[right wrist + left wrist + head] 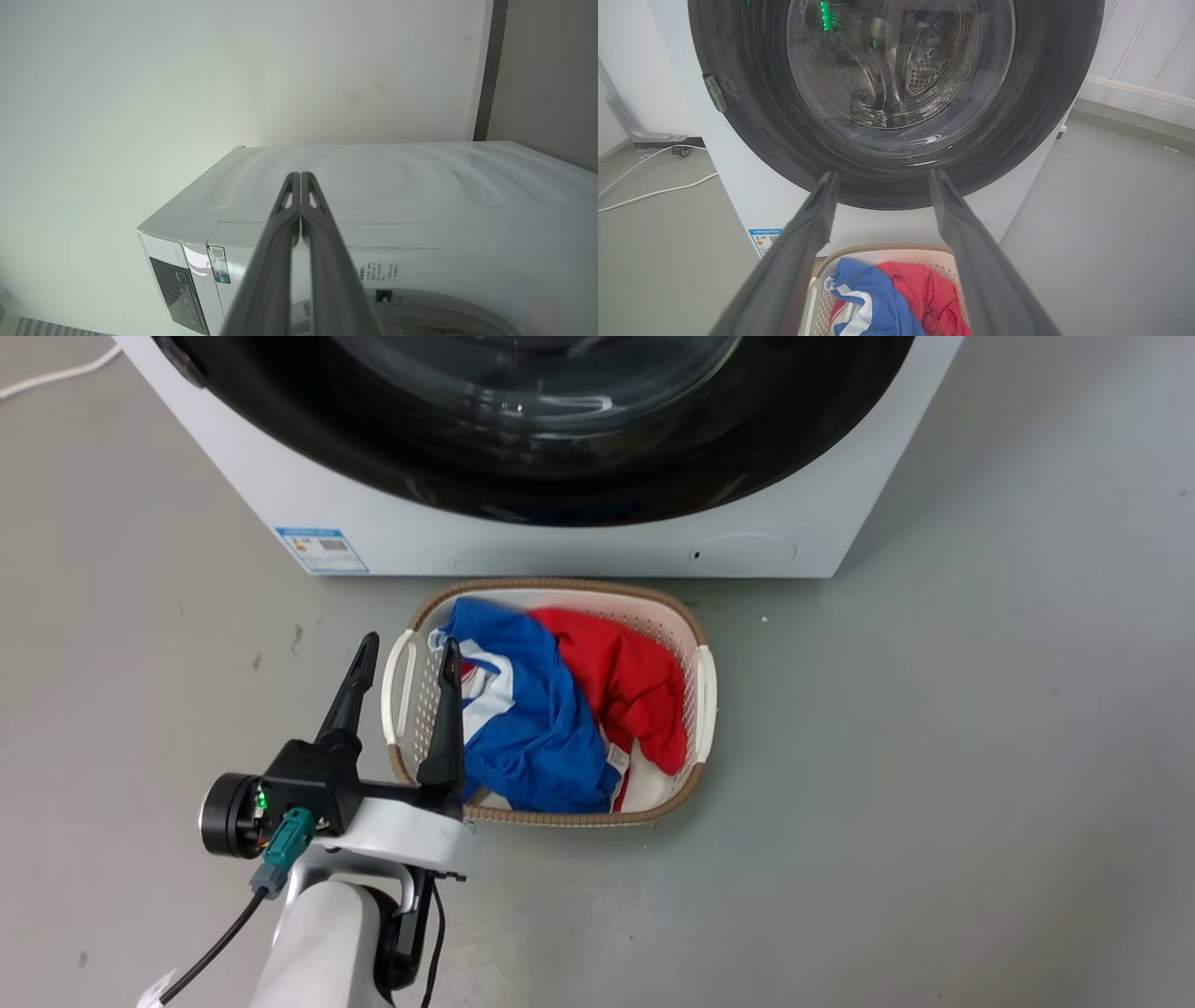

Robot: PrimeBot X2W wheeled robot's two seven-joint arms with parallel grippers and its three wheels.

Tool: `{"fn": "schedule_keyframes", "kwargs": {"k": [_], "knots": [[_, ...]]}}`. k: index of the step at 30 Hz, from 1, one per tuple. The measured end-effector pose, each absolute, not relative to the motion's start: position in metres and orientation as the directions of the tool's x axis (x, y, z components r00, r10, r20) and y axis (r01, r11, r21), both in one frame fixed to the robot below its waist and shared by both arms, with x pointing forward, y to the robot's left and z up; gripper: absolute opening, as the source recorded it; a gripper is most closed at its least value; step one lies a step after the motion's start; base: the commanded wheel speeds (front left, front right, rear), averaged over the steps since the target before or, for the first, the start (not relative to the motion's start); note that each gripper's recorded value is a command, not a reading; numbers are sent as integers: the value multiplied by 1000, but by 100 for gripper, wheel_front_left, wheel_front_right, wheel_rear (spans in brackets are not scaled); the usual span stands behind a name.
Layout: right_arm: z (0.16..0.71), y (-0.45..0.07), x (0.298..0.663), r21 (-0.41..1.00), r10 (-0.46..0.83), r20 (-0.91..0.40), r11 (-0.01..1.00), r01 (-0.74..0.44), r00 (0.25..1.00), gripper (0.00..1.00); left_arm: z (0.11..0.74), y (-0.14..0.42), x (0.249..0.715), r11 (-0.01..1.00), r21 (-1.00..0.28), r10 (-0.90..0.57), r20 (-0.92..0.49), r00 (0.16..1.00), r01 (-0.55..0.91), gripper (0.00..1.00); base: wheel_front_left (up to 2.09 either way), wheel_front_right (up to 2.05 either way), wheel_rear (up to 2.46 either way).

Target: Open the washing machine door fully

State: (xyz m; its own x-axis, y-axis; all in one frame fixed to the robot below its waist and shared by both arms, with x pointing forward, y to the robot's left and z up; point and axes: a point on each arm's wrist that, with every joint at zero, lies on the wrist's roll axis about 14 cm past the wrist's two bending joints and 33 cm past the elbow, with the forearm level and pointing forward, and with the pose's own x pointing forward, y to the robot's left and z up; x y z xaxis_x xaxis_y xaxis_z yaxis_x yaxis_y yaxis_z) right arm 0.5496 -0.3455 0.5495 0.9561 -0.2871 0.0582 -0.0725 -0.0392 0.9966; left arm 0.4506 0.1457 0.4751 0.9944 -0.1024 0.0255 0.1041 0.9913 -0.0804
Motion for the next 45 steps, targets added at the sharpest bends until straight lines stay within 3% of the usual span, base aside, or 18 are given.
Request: {"fn": "schedule_keyframes", "kwargs": {"k": [10,19,32,45], "knots": [[581,-278,626,997,77,59,39,-62,995,0,468,149,462,993,-77,-94,19,995,95,100,0,0,0],[574,-197,656,974,421,-63,225,-37,905,0,463,151,467,993,-72,-90,13,996,91,100,0,0,0],[541,-126,682,928,580,-198,371,-40,790,0,452,149,478,993,-85,-82,2,997,82,100,0,0,0],[527,-104,697,909,620,-231,412,-60,750,0,438,145,490,993,-90,-83,-19,996,81,100,0,0,0]]}}
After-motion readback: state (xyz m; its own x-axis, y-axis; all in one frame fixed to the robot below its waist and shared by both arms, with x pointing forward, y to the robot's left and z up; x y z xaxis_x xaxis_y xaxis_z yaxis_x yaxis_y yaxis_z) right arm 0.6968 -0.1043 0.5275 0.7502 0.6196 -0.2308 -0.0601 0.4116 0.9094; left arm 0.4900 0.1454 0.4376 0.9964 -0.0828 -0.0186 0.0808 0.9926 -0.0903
